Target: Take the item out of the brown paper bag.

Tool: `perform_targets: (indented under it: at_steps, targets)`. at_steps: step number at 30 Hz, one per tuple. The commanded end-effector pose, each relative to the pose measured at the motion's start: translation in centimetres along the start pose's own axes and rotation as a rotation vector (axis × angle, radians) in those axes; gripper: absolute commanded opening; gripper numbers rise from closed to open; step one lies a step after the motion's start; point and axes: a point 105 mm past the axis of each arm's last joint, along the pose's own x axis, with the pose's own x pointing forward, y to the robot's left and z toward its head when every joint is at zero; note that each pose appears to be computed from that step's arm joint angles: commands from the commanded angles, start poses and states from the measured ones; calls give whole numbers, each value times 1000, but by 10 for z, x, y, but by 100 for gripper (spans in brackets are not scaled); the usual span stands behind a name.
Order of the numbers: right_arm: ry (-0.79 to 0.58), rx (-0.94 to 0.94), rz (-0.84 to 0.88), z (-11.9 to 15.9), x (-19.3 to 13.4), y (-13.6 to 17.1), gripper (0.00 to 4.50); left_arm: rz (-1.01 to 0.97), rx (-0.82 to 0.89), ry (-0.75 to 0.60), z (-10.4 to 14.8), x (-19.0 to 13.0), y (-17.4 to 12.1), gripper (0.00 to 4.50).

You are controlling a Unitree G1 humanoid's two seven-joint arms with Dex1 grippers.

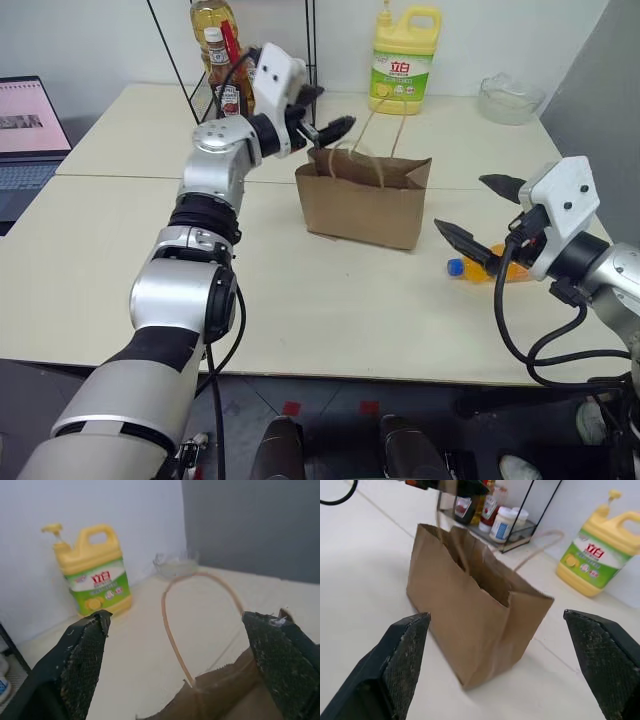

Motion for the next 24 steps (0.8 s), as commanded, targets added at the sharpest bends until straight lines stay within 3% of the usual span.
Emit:
perform_targets:
  at_steps: [1,3,7,9,11,19,24]
  targets:
    - [-74,-35,-29,7,-1,3,450,64,21,-87,25,-16,10,447]
    - [-67,-43,-26,3,-3,8,450,142,3,-55,18,-31,19,447]
    - [-91,-35,-48,2,-10,13,450,332,146,76,-14,-90,28,447]
    - [-91,-6,-73,-3,-12,13,450,360,230,170,-34,-112,22,447]
    - [-83,9,-111,-10,-15,12,450,368,208,204,-48,-127,12,447]
    - [-62,129,-297,-47,-22,6,450,439,54,300,-102,-161,-29,447]
    - [-57,129,-298,-59,-23,11,450,405,-2,284,-109,-160,-46,447]
